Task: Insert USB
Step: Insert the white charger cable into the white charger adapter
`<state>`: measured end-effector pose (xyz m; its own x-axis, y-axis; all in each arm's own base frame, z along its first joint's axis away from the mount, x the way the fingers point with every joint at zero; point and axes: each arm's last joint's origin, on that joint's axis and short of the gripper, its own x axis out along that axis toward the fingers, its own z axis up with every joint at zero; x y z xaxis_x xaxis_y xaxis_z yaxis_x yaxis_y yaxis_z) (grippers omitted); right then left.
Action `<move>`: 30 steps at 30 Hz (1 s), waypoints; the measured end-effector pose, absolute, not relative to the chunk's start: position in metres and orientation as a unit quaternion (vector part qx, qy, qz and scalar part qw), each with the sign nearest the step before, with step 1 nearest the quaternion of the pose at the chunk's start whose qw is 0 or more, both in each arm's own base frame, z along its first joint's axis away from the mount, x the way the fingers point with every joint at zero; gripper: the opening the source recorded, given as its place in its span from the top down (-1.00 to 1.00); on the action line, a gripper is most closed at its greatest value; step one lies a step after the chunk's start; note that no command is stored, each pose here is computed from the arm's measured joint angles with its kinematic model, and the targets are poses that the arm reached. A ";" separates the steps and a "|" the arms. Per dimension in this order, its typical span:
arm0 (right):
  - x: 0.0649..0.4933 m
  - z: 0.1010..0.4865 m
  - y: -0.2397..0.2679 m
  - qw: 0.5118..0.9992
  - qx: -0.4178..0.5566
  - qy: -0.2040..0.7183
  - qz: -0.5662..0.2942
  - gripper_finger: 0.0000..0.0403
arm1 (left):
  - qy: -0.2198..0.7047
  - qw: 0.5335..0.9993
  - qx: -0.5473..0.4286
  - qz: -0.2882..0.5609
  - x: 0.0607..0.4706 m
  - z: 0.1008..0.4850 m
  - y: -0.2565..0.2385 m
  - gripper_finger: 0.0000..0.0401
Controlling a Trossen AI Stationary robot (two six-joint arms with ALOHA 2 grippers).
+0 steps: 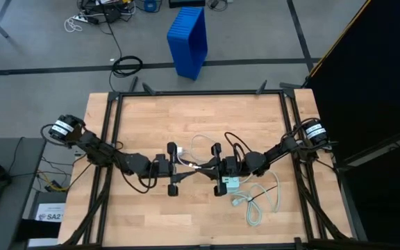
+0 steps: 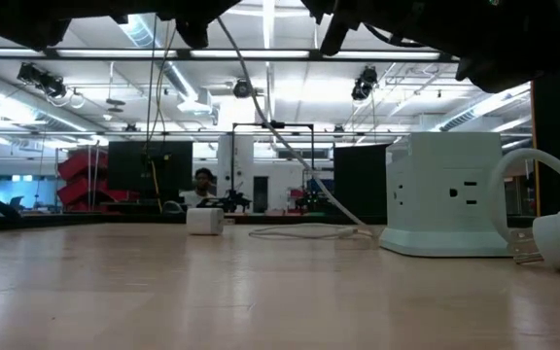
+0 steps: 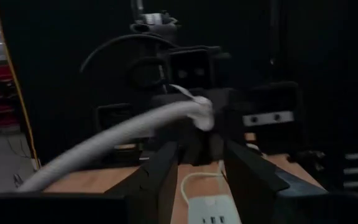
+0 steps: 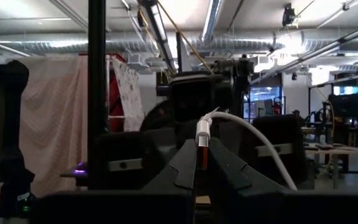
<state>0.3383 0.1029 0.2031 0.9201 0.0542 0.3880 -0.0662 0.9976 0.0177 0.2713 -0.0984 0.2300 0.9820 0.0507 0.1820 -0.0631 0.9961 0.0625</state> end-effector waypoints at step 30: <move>0.341 0.197 0.103 0.986 0.021 -0.164 0.036 1.00 | -0.104 0.994 0.033 -0.019 0.271 0.232 -0.100 0.60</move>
